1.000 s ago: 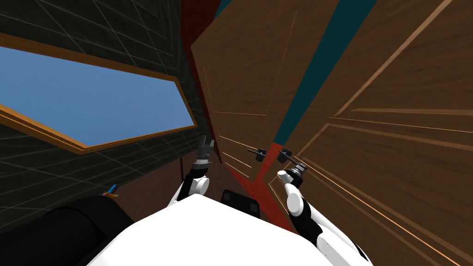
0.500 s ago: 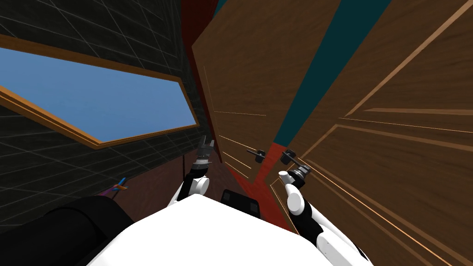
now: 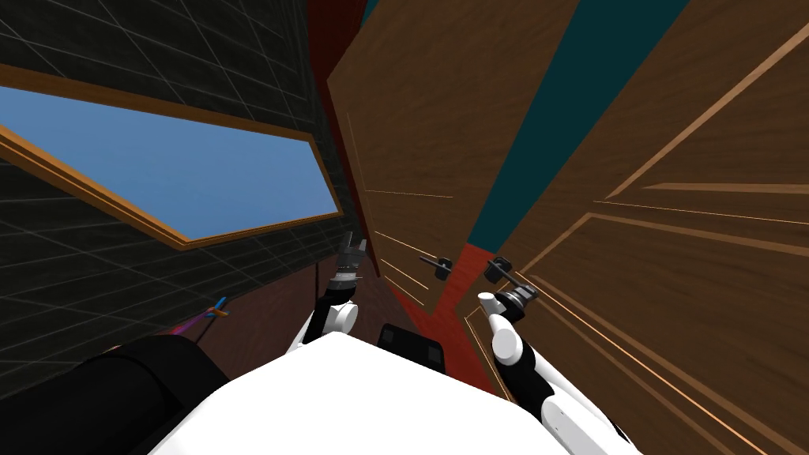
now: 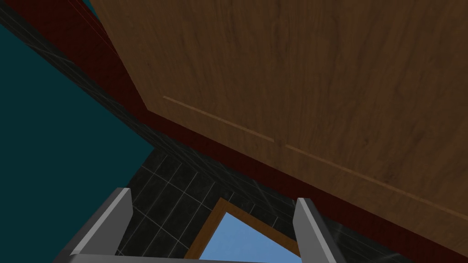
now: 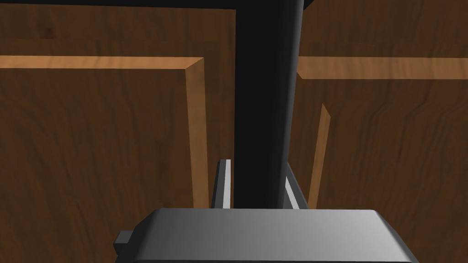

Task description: Push the door open

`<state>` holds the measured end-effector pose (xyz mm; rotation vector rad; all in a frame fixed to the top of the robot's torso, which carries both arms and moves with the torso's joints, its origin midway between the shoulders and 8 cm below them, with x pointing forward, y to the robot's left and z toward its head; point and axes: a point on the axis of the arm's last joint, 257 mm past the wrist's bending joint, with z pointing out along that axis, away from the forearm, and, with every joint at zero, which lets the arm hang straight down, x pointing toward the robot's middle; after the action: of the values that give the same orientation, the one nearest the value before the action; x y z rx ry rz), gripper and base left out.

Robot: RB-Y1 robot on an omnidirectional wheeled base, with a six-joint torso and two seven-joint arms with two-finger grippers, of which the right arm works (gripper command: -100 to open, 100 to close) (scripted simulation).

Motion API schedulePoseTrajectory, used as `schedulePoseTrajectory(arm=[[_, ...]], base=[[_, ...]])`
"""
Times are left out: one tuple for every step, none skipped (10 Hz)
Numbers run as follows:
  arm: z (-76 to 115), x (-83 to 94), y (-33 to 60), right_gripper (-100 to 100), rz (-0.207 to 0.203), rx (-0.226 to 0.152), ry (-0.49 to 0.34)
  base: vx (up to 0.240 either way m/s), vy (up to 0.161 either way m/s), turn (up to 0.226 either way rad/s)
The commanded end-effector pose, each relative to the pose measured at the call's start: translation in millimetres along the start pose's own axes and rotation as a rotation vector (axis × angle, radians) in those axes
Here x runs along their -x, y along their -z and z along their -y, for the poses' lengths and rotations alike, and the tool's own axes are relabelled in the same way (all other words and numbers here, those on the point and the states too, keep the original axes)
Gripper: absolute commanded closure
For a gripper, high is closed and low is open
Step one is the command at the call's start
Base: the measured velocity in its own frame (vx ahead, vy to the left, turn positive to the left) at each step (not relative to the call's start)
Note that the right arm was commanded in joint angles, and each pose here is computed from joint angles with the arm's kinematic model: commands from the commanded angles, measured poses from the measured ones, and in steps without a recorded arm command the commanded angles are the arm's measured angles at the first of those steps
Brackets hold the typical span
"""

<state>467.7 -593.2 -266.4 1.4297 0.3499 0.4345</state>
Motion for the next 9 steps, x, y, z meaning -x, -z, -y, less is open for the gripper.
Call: schedulePoseTrajectory(arm=[[-10.8,26.1,-9.7,100,0.065,0.034,0.006],[-11.4,32.8,-10.2,100,0.088,0.036,0.008],[-11.4,32.8,-10.2,100,0.088,0.036,0.008],[-4.2,31.9,-7.0,100,0.083,0.02,0.014],[1.7,31.1,-4.3,100,0.079,0.007,0.019],[27.1,28.3,8.5,100,0.062,-0.052,0.042],[25.9,28.5,7.9,100,0.063,-0.049,0.041],[21.5,28.9,5.5,100,0.066,-0.039,0.037],[-2.4,31.6,-6.2,100,0.082,0.016,0.016]], base=[[0.02,-0.087,0.109],[0.004,-0.107,0.128],[0.013,-0.079,0.037],[0.028,-0.035,-0.014],[0.019,-0.013,-0.024],[0.009,-0.011,-0.05],[-0.011,0.005,-0.019],[-0.021,0.019,0.02],[-0.027,0.026,0.013]])
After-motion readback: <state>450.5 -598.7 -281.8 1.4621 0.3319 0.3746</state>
